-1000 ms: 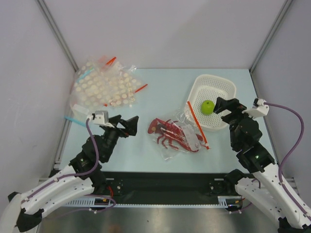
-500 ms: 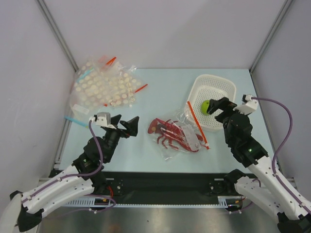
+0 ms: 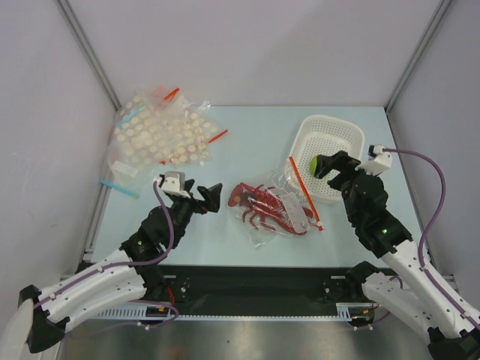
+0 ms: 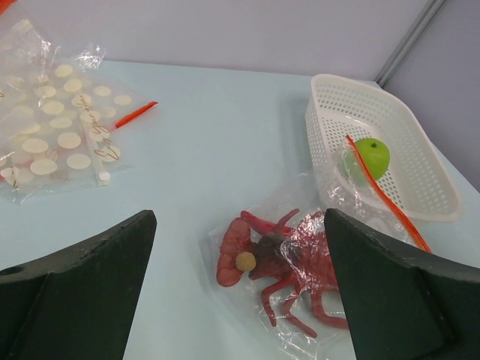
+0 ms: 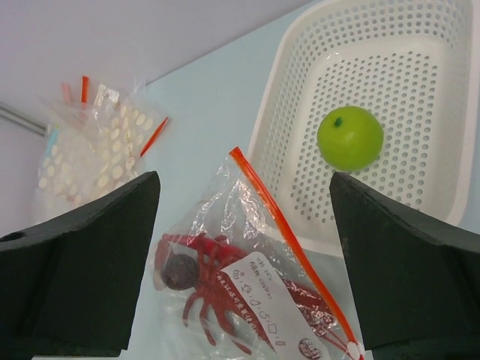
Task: Place the food in the zip-top bag and seal the zipper
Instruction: Reset both arms
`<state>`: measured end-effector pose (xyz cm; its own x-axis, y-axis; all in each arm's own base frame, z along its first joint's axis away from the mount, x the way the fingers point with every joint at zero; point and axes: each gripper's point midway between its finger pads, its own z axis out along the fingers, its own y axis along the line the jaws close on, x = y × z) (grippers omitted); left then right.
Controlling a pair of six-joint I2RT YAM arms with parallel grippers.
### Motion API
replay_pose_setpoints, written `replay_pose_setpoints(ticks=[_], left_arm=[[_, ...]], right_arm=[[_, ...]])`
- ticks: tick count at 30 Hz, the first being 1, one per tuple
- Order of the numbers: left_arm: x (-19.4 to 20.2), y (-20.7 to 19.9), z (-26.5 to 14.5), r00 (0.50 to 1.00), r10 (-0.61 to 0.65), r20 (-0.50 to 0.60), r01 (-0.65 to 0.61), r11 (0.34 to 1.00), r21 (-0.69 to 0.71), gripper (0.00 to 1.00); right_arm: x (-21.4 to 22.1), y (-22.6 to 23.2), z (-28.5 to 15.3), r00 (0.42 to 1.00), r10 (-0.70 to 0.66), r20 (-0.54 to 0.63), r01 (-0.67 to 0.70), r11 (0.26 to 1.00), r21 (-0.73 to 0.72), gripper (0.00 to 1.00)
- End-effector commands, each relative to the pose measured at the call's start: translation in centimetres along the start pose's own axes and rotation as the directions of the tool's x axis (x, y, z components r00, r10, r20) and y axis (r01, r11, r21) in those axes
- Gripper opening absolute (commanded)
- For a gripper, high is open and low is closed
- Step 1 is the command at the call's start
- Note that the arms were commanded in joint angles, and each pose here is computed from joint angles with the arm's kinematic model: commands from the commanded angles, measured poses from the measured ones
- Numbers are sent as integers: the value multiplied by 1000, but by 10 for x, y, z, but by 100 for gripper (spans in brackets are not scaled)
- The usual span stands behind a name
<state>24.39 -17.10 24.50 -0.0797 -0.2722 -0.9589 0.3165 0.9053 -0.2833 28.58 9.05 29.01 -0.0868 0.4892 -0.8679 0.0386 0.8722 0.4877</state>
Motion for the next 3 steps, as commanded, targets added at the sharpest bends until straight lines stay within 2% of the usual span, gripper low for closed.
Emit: replay_pose_setpoints(ticks=[1,3], left_arm=[[-18,-10,1,999,-13,36,11,999,43,100],[-17,-12,2,999,-12,33,10,999,48,100]], right_arm=[[-12,14,-1,999,20,30,-18,998,-58,100],[-12,13,-3,999,18,37,-16,998,-68,100]])
